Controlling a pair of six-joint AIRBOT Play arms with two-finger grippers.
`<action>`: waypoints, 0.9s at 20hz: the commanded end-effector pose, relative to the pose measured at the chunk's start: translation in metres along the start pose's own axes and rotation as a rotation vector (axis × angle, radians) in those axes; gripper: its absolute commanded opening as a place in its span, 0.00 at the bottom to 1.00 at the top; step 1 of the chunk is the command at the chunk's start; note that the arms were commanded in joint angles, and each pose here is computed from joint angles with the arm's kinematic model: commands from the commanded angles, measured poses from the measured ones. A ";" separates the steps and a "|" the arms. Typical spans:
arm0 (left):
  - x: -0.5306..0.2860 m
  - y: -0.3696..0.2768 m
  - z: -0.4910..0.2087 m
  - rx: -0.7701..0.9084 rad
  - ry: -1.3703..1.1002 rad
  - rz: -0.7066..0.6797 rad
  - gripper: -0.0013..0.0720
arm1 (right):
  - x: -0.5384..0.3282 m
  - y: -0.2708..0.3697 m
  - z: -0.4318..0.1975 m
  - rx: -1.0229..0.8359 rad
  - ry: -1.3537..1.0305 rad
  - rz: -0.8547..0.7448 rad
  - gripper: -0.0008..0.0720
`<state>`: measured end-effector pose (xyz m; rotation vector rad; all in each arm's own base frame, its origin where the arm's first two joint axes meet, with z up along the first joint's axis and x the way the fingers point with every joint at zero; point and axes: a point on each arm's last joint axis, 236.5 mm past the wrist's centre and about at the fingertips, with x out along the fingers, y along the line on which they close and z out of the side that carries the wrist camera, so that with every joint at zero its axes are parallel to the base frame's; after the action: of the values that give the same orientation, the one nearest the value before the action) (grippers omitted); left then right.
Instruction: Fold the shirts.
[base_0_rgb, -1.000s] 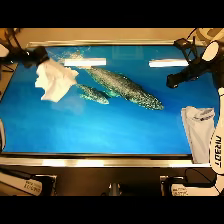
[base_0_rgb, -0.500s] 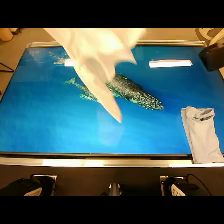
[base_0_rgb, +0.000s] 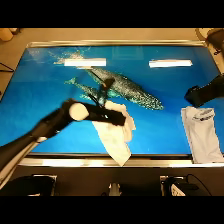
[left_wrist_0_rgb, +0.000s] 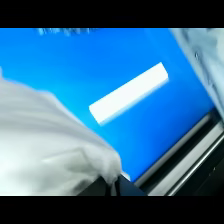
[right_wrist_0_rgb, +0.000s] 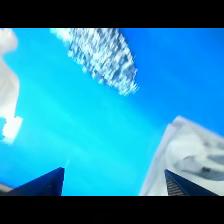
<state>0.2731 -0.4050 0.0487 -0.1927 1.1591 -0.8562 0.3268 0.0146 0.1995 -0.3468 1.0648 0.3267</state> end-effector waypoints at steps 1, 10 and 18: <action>0.050 0.003 -0.072 -0.133 0.250 -0.029 0.55 | 0.053 0.028 -0.021 0.026 0.116 0.163 0.92; -0.172 0.175 0.023 -0.198 0.084 0.337 1.00 | 0.092 0.059 -0.037 0.029 0.166 0.310 0.92; -0.046 0.173 -0.073 -0.537 0.175 0.092 0.99 | 0.135 0.127 -0.078 0.053 0.213 0.585 0.95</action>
<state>0.3076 -0.2079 -0.0105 -0.3367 1.4927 -0.4752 0.2868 0.0932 0.0480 -0.0697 1.3507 0.7249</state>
